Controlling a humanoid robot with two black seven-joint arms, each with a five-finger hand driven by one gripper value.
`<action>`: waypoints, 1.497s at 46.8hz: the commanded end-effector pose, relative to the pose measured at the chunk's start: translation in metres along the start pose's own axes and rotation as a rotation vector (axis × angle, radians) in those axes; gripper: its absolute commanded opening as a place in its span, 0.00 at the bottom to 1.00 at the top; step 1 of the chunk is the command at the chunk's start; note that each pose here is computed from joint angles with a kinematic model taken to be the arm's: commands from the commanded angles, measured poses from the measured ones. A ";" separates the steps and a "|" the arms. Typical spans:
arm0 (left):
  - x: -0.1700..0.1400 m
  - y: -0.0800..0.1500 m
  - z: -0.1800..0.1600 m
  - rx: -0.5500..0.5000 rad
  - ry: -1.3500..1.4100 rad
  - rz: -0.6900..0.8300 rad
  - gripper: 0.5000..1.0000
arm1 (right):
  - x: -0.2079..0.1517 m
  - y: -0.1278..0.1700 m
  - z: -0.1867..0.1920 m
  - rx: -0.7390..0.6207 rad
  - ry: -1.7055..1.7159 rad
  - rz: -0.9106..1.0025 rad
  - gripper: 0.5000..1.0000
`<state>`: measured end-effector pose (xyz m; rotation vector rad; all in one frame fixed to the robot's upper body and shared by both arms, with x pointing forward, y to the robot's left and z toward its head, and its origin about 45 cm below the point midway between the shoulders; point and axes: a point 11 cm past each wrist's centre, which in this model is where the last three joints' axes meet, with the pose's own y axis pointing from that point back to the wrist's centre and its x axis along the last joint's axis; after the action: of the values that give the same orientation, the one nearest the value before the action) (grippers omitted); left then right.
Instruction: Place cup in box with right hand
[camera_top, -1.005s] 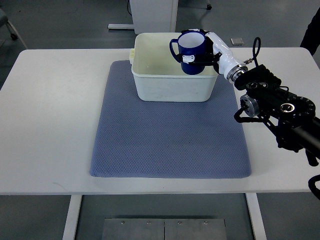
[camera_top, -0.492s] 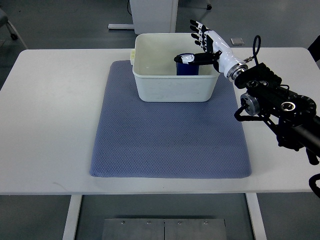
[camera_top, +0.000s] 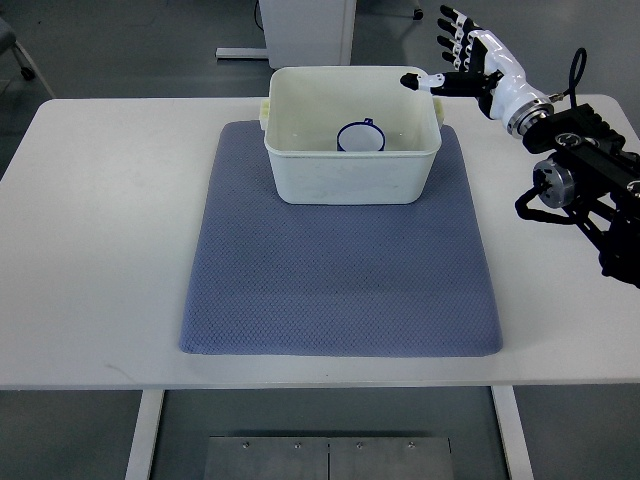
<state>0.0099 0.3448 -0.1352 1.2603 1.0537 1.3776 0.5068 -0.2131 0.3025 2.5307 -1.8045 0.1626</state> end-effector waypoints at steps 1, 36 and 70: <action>0.000 0.000 0.000 -0.002 0.002 0.000 1.00 | 0.009 0.003 0.001 -0.008 -0.037 0.026 1.00; 0.000 0.000 0.000 0.000 0.002 0.000 1.00 | 0.067 0.061 0.045 -0.040 -0.421 0.211 1.00; 0.000 0.000 0.000 0.000 0.002 0.000 1.00 | 0.030 0.101 0.113 0.041 -0.724 0.355 1.00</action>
<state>0.0102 0.3448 -0.1351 1.2588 1.0543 1.3792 0.4294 -0.2913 0.1914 2.4313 -2.4803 -0.7837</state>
